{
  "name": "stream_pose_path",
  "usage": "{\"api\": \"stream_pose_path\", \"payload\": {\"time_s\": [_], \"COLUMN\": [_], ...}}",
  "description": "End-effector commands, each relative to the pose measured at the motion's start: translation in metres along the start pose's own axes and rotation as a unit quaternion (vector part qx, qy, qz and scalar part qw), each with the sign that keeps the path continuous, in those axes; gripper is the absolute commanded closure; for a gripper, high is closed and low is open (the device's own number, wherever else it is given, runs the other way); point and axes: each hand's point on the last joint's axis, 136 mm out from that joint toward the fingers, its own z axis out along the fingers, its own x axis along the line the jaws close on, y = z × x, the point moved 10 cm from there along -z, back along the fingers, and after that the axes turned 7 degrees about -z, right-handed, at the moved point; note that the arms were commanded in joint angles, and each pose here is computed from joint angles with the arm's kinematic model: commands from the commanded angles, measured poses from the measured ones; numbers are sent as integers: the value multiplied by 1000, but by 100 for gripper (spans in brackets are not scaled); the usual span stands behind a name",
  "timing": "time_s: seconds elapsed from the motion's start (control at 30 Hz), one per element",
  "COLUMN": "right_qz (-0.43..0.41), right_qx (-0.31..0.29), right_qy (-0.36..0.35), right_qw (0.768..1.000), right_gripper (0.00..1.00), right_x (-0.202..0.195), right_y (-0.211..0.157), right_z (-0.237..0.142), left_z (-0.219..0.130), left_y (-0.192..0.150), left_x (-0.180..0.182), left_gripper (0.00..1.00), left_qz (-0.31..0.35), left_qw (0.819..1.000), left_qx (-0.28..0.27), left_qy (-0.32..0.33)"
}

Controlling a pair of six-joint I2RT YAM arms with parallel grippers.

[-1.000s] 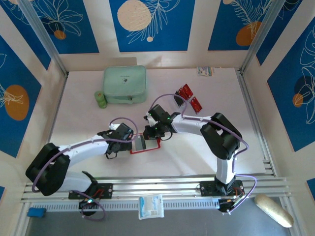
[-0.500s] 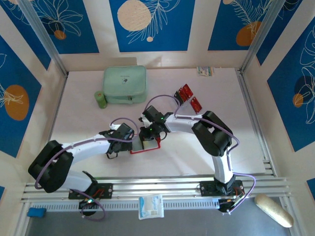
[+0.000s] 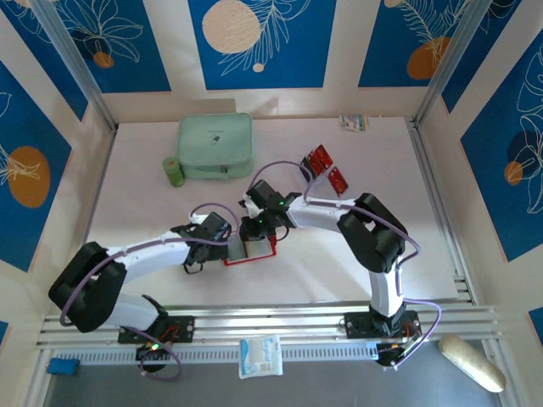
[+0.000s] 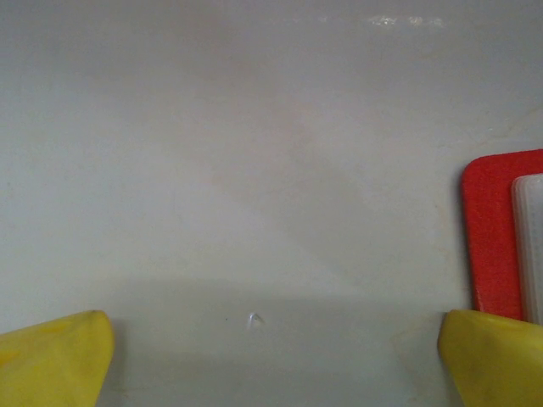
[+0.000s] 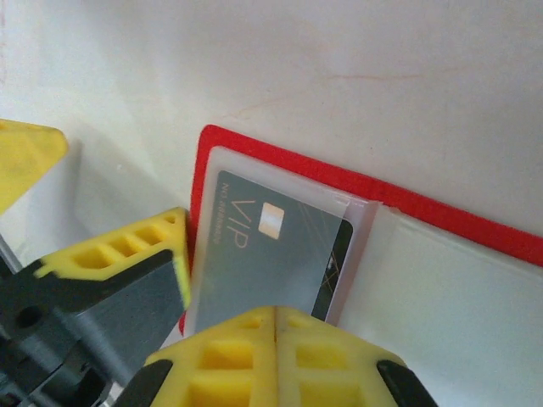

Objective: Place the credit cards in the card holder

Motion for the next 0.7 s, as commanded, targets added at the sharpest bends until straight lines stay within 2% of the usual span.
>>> {"api": "stream_pose_path", "payload": {"time_s": [0.0, 0.37, 0.67], "right_qz": [13, 22, 11], "right_qx": [7, 33, 62], "right_qy": [-6, -16, -15], "right_qw": [1000, 999, 998], "right_gripper": [100, 100, 100], "right_x": [-4, -11, -3], "right_y": [-4, -13, -19], "right_z": [-8, 11, 30], "left_z": [5, 5, 5], "left_y": [-1, -1, -1], "left_x": [2, 1, 1], "left_gripper": [0, 0, 0], "left_qz": [0, 1, 1], "left_qw": [1000, 1000, 1000], "left_qx": [10, 10, 9], "left_qy": [7, 5, 4]}}
